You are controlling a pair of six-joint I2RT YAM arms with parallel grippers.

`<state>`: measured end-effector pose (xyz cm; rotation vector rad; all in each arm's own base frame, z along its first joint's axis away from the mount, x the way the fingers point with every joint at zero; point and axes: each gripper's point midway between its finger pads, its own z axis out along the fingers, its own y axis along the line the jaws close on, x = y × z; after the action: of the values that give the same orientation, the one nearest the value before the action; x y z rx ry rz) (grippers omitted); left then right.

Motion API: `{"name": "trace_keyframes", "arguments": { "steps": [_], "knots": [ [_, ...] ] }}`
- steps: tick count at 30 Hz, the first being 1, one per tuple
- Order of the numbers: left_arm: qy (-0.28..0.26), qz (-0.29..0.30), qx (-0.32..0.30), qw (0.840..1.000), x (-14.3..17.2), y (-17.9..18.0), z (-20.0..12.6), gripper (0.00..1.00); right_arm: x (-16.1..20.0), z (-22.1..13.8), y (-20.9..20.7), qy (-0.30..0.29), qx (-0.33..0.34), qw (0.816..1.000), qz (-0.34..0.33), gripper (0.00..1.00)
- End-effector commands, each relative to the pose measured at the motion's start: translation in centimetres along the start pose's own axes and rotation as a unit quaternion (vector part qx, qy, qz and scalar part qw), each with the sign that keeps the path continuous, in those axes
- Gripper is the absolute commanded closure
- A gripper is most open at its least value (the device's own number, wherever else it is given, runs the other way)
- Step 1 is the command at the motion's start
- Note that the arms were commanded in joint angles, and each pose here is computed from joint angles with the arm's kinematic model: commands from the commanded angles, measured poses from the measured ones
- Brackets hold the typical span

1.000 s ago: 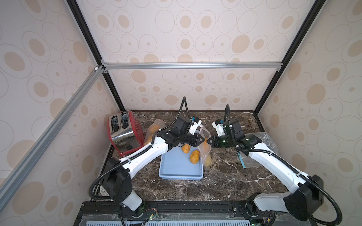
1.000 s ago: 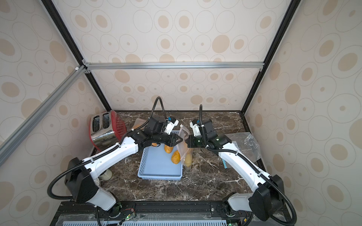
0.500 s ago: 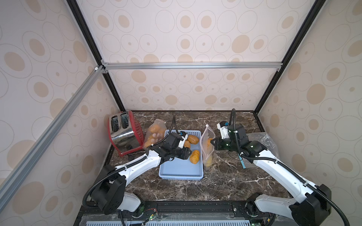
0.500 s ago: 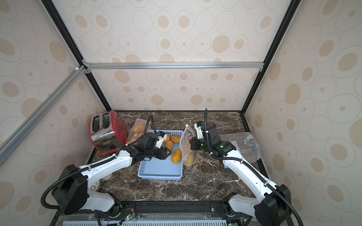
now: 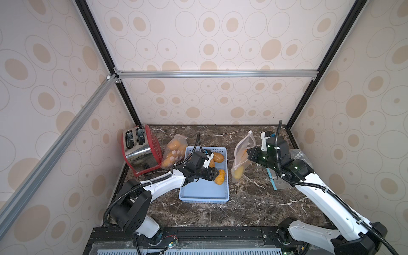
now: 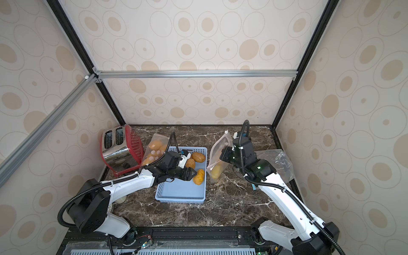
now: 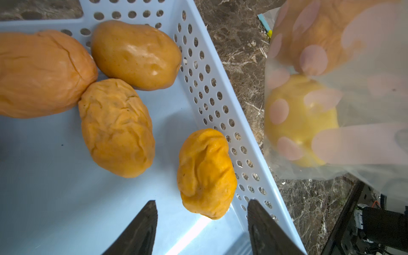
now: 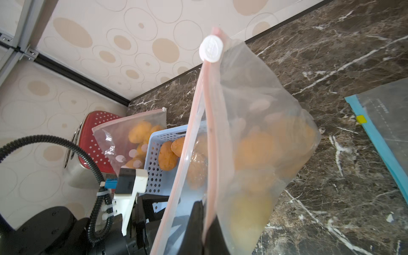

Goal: Put the potatoes into a zipper bag and zip it
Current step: Pick up the potato from the basket.

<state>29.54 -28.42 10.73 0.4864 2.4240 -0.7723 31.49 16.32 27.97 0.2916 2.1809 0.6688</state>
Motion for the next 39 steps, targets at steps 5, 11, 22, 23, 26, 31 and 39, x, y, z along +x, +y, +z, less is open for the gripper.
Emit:
{"name": "trace_keyframes", "arguments": {
  "steps": [5, 11, 22, 23, 26, 31, 39],
  "knots": [
    [0.0, 0.015, 0.048, 0.999, -1.4, -1.7, 1.9, 0.33, 0.0, 0.4, -1.3, -0.008, 0.022, 0.999, -0.026, 1.0],
    [0.016, 0.009, 0.044, 0.999, -0.5, -1.0, 3.4, 0.32, 2.2, 1.7, -0.6, 0.062, -0.023, 0.996, -0.06, 1.0],
    [0.041, -0.018, 0.029, 0.999, 0.8, -0.6, 6.6, 0.32, 4.6, 3.9, -1.4, 0.103, -0.025, 0.991, -0.078, 1.0],
    [0.045, -0.018, 0.027, 0.998, 1.0, -0.6, 6.8, 0.33, 4.7, 4.0, -1.4, 0.105, -0.025, 0.991, -0.079, 1.0],
    [0.049, -0.016, 0.026, 0.998, 1.4, -0.6, 6.7, 0.39, 5.0, 4.3, -1.5, 0.112, -0.026, 0.99, -0.078, 1.0],
    [0.04, -0.012, 0.023, 0.999, 1.0, -0.7, 5.7, 0.54, 5.2, 4.3, -1.6, 0.112, -0.027, 0.99, -0.078, 1.0],
    [0.0, 0.004, 0.019, 1.0, -1.3, -1.8, 2.3, 0.56, 5.6, 4.5, -1.4, 0.12, -0.037, 0.989, -0.083, 1.0]
  ]
}}
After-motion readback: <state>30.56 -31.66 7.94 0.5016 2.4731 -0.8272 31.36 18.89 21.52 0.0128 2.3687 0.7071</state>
